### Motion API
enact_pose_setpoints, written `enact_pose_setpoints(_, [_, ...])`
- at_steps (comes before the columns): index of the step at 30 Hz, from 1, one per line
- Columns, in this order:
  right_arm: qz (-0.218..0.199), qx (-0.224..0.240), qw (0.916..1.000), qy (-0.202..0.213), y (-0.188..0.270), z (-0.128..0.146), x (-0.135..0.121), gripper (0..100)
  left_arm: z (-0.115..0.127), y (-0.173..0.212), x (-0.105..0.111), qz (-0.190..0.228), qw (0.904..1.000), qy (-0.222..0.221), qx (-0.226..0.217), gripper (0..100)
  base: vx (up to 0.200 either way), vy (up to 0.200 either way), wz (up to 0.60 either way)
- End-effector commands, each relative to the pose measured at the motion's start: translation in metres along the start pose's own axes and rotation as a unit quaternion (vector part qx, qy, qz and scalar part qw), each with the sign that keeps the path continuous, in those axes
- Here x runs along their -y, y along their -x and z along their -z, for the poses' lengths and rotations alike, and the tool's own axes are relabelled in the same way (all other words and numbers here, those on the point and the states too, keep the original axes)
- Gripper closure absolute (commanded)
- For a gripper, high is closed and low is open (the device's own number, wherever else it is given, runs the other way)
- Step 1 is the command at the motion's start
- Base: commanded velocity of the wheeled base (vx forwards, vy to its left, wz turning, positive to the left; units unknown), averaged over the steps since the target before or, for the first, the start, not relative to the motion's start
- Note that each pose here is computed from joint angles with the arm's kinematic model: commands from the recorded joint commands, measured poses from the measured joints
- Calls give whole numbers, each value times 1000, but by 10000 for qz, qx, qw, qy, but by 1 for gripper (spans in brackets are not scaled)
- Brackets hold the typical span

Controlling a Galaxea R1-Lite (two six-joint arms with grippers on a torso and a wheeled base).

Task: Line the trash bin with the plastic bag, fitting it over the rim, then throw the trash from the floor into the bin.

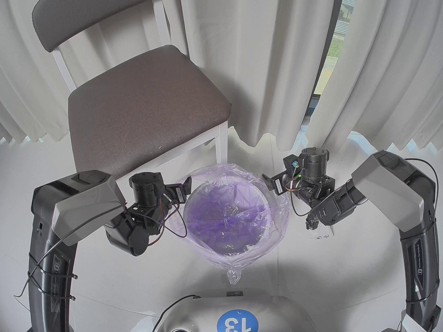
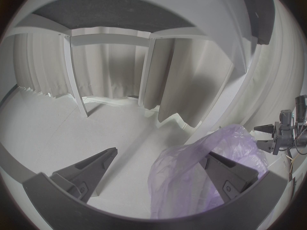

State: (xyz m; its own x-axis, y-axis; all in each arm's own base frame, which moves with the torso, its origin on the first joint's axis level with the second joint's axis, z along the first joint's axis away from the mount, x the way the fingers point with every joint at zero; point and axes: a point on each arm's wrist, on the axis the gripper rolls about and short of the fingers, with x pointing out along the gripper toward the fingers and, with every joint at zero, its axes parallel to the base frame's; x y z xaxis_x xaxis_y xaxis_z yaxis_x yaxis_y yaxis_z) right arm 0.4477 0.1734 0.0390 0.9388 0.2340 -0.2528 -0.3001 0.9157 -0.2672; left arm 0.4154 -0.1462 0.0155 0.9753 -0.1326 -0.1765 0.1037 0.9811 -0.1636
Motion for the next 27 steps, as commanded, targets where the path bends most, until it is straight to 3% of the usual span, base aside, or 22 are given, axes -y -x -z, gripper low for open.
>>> enact_pose_setpoints(1, [-16,-185,9998,18,-11,14,-2,0,9,-6,-5,-82,9998,-10,-159,0,0,0,0])
enact_pose_setpoints(18, [-72,-400,9992,56,-17,31,-6,0,40,17,-18,-231,9961,-202,-826,0,0,0,0])
enact_pose_setpoints(25, [-39,-331,9994,22,-14,23,0,0,32,21,-18,-227,9967,-153,-758,0,0,0,0])
enact_pose_setpoints(27, [27,-191,9998,-4,-6,6,8,0,24,26,-19,-229,9971,-118,-721,0,0,0,0])
